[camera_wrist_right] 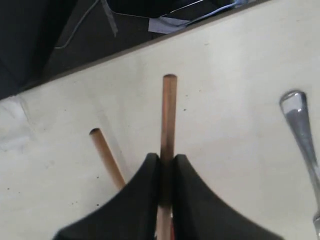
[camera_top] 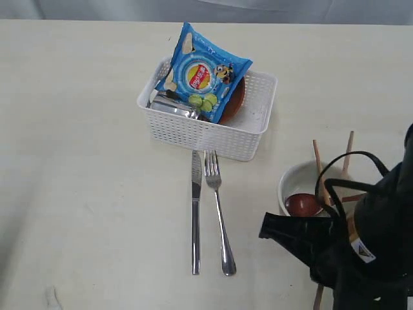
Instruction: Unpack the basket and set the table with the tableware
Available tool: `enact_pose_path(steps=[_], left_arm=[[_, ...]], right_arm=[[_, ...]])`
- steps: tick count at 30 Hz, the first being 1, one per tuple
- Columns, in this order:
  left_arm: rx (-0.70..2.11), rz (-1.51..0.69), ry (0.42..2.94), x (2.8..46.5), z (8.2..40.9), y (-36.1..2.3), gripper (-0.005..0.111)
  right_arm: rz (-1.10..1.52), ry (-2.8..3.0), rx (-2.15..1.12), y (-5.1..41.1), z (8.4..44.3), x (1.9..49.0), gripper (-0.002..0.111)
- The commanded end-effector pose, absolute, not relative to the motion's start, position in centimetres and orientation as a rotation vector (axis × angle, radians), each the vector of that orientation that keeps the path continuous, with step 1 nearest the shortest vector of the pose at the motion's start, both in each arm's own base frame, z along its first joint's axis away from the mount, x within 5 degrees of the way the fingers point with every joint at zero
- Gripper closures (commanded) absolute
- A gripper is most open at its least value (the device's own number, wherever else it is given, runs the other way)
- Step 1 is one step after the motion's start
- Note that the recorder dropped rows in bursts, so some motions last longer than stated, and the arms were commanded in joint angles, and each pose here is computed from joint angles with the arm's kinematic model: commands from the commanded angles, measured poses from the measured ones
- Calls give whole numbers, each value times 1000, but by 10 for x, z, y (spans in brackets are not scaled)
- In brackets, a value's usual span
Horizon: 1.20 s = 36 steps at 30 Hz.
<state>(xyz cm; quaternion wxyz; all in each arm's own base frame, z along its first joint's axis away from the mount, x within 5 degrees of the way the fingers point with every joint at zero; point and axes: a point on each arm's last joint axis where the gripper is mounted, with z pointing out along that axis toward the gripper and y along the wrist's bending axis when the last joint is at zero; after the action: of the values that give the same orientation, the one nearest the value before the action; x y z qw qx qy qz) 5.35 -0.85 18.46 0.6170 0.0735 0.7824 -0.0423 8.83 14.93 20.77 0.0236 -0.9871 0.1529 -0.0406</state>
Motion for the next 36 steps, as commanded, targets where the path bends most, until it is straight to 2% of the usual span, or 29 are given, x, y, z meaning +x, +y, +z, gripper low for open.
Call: enact_pose_path(steps=[1,9,17,29,36], left_arm=[[169,-103,1797,53,184,-9,107],[169,-103,1797,53,184,-9,107],[169,-103,1797,53,184,-9,107],[169,-103,1797,53,184,-9,107],[169,-103,1797,53,184,-9,107]], right_arm=[[-88,440,-3047,152,208,89,109],[-177,243,-3066,163,200,91,109],[-150,172,-3112,165,195,90,109],[-174,-18,-3228,151,188,89,109],[-207,-24,-3182,150,190,89,109]])
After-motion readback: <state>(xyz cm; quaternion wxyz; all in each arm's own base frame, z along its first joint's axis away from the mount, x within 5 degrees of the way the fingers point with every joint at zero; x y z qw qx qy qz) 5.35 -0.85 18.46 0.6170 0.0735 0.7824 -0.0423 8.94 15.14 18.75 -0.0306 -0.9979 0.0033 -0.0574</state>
